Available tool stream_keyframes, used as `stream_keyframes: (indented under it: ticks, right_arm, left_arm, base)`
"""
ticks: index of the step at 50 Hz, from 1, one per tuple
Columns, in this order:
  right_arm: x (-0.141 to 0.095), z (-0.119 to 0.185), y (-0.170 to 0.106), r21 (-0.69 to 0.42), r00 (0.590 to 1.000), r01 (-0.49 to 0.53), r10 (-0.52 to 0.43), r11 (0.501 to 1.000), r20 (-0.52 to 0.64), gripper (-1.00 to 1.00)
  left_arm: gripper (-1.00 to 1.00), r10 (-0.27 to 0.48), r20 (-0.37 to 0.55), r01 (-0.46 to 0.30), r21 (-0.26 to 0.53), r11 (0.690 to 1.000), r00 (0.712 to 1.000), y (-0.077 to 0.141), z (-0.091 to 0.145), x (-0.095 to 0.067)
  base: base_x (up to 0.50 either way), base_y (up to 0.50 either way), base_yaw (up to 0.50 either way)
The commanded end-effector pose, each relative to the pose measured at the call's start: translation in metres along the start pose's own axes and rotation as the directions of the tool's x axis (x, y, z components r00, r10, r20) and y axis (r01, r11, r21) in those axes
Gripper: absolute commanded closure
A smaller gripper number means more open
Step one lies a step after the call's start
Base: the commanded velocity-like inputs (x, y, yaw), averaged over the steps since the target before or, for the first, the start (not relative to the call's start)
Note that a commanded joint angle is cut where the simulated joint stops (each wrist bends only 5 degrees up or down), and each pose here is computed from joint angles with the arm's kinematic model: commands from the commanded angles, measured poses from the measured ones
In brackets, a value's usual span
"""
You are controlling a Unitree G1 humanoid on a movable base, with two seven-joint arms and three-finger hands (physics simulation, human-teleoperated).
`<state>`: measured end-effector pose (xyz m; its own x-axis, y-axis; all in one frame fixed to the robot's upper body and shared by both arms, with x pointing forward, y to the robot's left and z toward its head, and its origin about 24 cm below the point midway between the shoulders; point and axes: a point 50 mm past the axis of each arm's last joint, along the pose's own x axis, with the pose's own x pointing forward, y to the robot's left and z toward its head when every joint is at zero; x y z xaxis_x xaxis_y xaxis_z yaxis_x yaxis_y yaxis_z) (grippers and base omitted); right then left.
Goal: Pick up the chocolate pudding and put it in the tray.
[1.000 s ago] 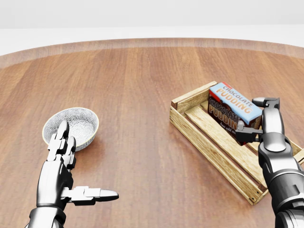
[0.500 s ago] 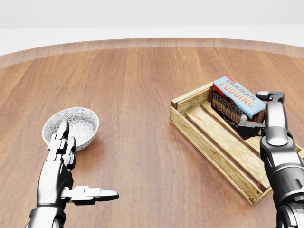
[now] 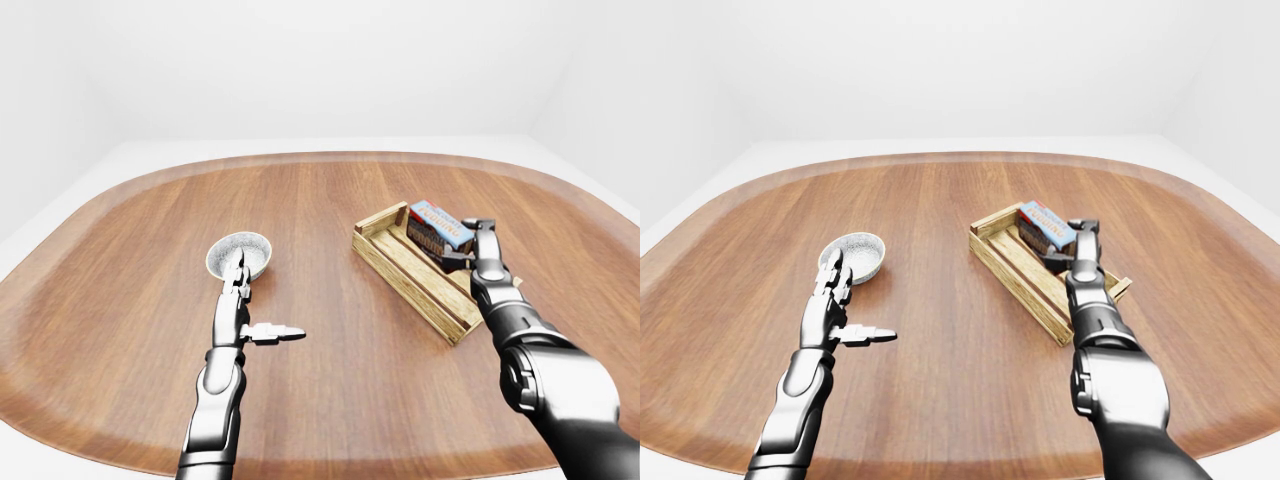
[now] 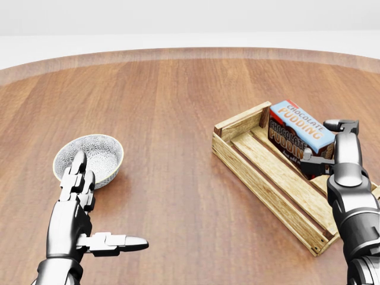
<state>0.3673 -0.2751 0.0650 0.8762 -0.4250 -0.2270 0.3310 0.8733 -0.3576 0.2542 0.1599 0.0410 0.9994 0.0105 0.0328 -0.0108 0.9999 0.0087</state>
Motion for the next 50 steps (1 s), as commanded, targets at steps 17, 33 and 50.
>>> stream_keyframes:
  ticks: [17, 33, 50]
  right_arm:
    - [-0.004, -0.024, -0.006, -0.029, 0.997, 0.04, -0.042, 0.999, -0.059, 1.0]
    - [-0.007, -0.034, -0.004, -0.039, 0.996, 0.037, -0.04, 0.999, -0.082, 1.0]
    - [-0.009, -0.042, -0.005, -0.054, 0.994, 0.041, -0.046, 0.998, -0.102, 1.0]
  left_arm:
    - [-1.0, -0.007, -0.005, 0.007, -0.009, 1.0, 1.0, 0.0, 0.0, -0.001]
    - [-1.0, -0.007, -0.005, 0.007, -0.01, 1.0, 1.0, 0.0, 0.003, -0.001]
    - [-1.0, -0.004, -0.007, 0.004, -0.012, 1.0, 1.0, 0.0, 0.0, 0.001]
  base:
    - [0.0, 0.0, 0.0]
    - [0.0, 0.0, 0.0]
    - [0.0, 0.0, 0.0]
